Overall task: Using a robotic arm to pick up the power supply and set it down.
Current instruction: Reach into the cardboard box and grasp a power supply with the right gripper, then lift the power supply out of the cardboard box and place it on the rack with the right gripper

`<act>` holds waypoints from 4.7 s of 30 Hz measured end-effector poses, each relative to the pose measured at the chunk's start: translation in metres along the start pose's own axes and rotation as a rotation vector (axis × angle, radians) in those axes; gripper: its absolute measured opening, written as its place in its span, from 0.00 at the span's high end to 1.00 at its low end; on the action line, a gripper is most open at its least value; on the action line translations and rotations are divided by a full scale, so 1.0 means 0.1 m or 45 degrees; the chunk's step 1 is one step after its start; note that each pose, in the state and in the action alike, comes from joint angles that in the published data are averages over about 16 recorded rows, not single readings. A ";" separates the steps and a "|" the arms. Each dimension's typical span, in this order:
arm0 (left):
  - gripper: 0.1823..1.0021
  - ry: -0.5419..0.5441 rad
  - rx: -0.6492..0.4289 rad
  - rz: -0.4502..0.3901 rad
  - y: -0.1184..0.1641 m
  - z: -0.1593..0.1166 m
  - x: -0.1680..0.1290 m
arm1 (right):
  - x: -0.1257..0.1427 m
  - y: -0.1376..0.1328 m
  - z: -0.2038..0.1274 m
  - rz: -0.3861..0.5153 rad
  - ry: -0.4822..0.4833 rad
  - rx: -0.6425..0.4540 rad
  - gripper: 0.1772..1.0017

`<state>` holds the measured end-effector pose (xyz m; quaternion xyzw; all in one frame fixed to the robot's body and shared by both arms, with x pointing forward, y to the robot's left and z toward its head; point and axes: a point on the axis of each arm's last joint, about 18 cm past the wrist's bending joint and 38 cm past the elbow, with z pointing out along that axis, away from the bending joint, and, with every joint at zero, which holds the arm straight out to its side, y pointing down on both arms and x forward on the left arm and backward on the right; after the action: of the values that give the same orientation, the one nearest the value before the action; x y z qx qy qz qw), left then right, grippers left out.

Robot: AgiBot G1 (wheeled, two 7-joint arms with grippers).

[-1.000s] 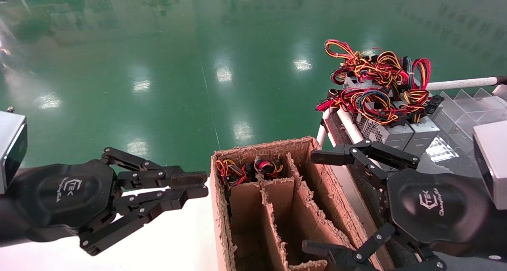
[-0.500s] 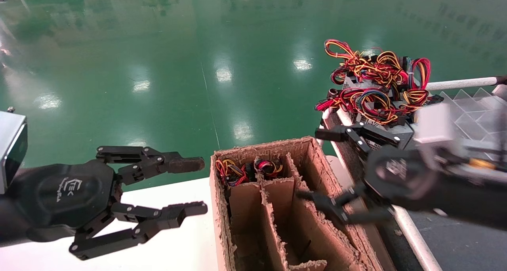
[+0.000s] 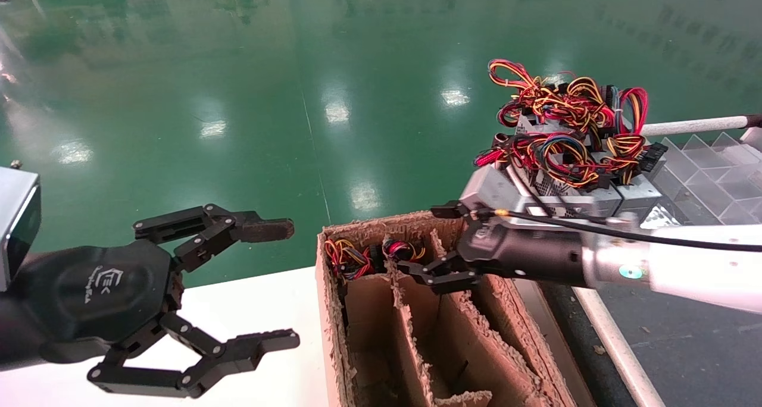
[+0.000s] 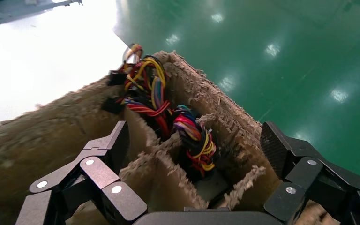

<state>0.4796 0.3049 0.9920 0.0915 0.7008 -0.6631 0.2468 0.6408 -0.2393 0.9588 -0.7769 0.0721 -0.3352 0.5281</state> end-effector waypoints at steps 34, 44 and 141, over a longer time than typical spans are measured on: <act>0.00 0.000 0.000 0.000 0.00 0.00 0.00 | -0.01 0.24 0.43 -0.067 0.052 -0.038 0.66; 0.00 0.000 0.000 0.000 0.00 0.00 0.00 | -0.02 0.24 0.47 -0.084 0.064 -0.031 0.85; 0.00 0.000 0.000 0.000 0.00 0.00 0.00 | 1.28 -0.23 -3.81 -0.097 1.024 0.344 0.91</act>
<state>0.4796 0.3049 0.9920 0.0915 0.7008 -0.6631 0.2468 0.5055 -0.5830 1.1187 -0.5100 0.1990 -0.6374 0.5422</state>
